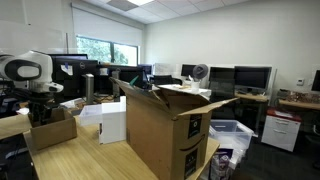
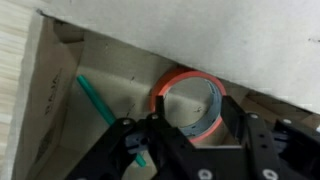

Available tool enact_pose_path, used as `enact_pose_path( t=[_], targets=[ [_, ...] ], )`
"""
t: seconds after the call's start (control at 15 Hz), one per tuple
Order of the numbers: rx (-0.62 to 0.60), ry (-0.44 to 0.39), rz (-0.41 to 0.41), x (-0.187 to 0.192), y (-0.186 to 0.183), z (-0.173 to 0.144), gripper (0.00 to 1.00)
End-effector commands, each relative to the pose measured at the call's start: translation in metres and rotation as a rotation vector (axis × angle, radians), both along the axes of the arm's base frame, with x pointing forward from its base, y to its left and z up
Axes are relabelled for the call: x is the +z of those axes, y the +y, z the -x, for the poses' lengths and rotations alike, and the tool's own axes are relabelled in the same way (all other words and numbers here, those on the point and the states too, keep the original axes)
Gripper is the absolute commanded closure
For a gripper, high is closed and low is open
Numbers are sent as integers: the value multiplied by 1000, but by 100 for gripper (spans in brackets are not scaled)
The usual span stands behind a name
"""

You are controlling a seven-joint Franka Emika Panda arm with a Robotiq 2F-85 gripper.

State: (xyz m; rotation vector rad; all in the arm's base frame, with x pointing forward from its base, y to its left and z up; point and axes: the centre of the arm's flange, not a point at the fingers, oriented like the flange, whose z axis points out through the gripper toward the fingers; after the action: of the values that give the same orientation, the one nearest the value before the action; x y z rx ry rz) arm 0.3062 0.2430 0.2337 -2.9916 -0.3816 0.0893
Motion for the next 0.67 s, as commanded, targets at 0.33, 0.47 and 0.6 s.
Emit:
enact_pose_path(
  t=[0.33,0.47,0.6],
  targets=[
    [-102,34,-50,30,-10,-16,0],
    [-128,21,-52,40,-19,-32,0],
    [-153,-2,-50,50,-32,-49,0]
  ],
)
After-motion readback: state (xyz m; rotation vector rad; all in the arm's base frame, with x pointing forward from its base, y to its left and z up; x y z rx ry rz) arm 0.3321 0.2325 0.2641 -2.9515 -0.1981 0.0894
